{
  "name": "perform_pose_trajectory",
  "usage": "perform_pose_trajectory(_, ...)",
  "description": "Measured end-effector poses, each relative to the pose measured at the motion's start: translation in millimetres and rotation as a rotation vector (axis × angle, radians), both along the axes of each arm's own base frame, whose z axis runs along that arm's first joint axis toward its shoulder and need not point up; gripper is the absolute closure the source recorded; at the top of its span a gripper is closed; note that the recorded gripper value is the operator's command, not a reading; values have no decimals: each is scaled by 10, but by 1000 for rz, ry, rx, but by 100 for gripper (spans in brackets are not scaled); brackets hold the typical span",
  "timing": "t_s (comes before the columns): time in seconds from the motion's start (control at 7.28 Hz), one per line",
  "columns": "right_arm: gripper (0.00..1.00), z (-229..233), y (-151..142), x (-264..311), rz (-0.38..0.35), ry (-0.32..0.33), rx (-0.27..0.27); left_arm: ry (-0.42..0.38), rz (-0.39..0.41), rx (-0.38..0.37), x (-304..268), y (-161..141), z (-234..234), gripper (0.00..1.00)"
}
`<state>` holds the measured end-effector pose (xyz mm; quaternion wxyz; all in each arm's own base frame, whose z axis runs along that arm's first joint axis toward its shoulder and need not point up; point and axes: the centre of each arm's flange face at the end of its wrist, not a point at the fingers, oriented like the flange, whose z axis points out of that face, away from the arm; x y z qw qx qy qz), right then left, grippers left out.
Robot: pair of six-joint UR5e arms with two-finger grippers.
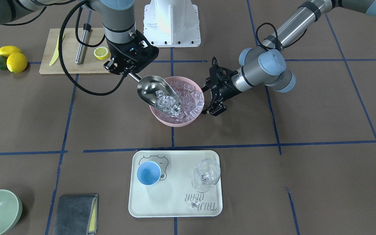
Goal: Put ice in cup with scoop
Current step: 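Lift the loaded scoop with the right gripper toward the blue cup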
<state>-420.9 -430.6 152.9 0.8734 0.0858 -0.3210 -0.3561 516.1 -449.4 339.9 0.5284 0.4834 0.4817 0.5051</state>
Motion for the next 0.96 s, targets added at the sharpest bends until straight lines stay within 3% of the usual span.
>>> perform_pose_trajectory(0.41,100,31,-517,246,129,11,-144,1,0,1,2,-1,-7,1)
perform_pose_trajectory(0.96,100,59,-1289,-13,190,101,-257,3,0,-1,2,-1,-14,1)
